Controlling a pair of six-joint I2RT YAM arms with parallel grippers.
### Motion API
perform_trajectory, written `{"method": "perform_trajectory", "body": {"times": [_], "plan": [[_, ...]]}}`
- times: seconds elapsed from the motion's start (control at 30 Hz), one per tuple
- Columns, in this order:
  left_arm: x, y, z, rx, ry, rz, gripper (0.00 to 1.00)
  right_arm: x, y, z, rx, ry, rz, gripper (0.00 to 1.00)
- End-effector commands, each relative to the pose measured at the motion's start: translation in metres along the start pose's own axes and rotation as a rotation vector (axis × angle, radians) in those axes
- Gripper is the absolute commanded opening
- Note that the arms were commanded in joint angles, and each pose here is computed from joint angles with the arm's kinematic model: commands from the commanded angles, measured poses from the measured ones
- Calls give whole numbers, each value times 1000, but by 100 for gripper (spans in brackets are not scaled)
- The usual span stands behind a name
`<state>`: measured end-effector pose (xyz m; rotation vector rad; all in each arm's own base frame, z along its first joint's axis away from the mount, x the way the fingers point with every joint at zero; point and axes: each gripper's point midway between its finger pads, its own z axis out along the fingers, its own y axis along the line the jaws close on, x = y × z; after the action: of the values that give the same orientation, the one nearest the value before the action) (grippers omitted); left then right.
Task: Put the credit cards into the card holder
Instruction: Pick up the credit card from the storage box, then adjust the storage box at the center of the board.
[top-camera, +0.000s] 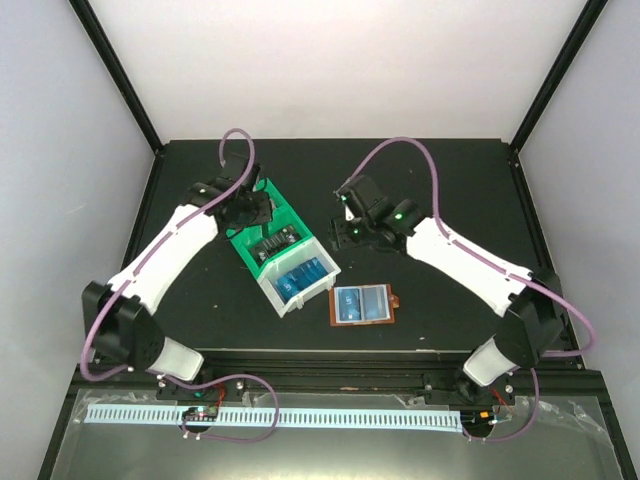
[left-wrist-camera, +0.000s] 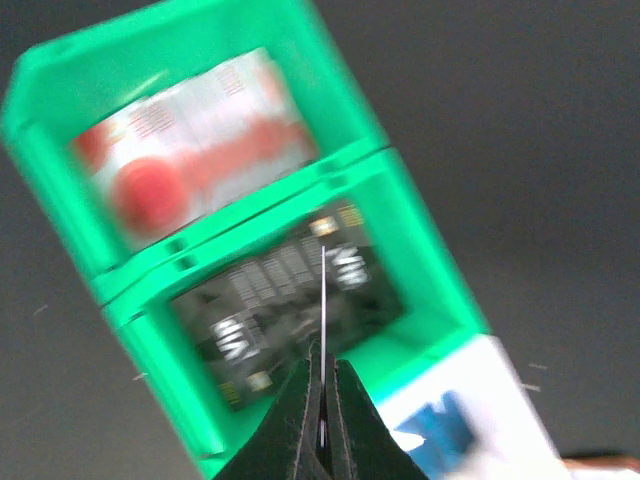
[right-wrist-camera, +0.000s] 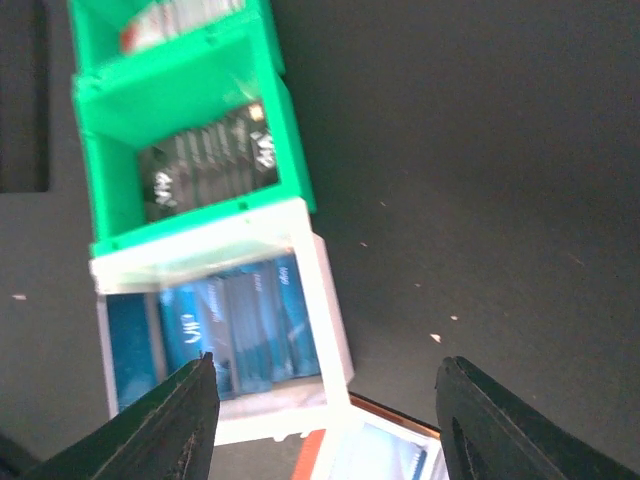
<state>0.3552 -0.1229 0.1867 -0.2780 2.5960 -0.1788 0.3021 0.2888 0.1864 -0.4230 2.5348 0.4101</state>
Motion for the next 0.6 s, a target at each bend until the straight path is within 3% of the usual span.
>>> {"method": "perform_trajectory", "body": {"times": [0.0, 0.17, 0.27, 0.43, 0.57], "plan": [[-23, -73, -66, 472, -169, 179, 2, -30, 21, -46, -218, -85, 107, 62], [1, -119, -128, 894, -185, 255, 1, -36, 26, -84, -385, -159, 207, 66], [24, -126, -135, 1010, -141, 220, 2, -25, 22, -100, -446, -211, 275, 71], [69, -130, -120, 1062, -25, 166, 1, 19, -1, -104, -445, -246, 372, 73], [104, -122, -85, 932, 17, 172, 1, 70, -36, -74, -290, -164, 417, 72]]}}
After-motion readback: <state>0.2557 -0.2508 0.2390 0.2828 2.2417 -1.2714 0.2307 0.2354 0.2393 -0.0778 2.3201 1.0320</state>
